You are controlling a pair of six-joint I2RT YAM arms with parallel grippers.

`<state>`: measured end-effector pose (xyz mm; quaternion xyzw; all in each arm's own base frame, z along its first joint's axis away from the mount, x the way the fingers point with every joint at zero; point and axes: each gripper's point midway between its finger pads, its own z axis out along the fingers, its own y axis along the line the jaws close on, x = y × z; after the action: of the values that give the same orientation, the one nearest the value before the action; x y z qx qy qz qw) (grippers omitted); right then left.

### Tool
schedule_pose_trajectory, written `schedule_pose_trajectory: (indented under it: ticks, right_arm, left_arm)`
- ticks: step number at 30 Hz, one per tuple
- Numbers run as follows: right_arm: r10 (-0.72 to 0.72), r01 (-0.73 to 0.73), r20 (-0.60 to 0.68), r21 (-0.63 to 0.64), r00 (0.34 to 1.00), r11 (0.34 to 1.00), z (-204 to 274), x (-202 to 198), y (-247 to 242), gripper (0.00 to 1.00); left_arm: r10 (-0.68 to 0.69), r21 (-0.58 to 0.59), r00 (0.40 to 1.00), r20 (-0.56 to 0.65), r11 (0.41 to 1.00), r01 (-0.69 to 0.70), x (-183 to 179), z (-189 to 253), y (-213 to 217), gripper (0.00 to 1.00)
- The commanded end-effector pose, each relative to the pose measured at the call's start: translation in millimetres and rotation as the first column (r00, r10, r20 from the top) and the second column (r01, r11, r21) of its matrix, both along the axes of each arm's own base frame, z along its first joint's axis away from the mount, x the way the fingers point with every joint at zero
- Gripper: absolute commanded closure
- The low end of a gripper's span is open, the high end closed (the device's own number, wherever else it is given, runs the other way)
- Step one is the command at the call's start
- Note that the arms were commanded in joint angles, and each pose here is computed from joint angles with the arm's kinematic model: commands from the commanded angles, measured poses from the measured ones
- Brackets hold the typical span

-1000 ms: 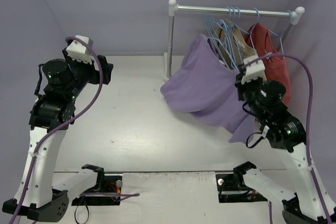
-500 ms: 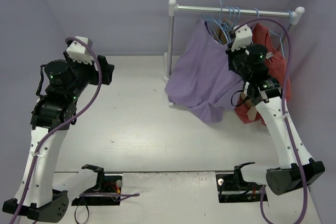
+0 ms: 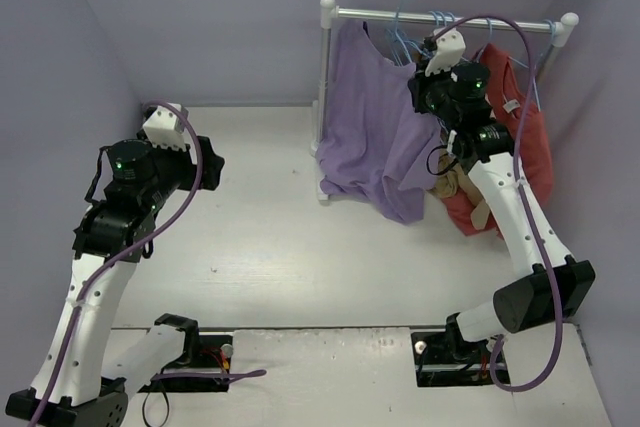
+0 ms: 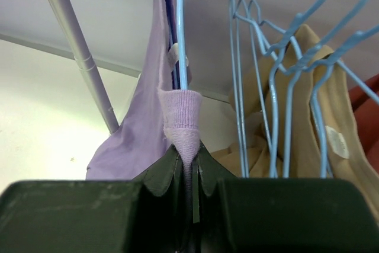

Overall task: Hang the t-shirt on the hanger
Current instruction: Place the hanger at the clothesline, then reset both arms

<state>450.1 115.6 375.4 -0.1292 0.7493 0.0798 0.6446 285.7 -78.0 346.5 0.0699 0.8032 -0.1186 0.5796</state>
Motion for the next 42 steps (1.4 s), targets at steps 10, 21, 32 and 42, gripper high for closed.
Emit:
schedule_pose_trajectory:
  ticks: [10, 21, 32, 42]
  right_arm:
    - [-0.025, 0.024, 0.005, 0.078, 1.0, 0.997, -57, 10, 15, 0.97]
    - [-0.037, 0.023, 0.13, 0.106, 0.991, 0.994, -3, -29, -2, 0.31]
    - [-0.183, 0.146, 0.303, 0.141, 0.935, 0.979, 36, -164, -66, 0.0]
    - [-0.355, 0.314, 0.349, 0.169, 0.868, 0.934, 7, -250, -121, 0.0]
  left_arm:
    - [0.058, 0.057, 0.998, 0.014, 0.997, -0.059, -17, -2, 18, 0.28]
    - [0.125, 0.142, 0.989, 0.079, 0.981, -0.136, -38, 22, 43, 0.25]
    - [0.194, 0.189, 0.957, 0.216, 0.953, -0.236, -88, 55, 74, 0.23]
    - [0.184, 0.209, 0.972, 0.147, 0.955, -0.213, -86, 30, 70, 0.22]
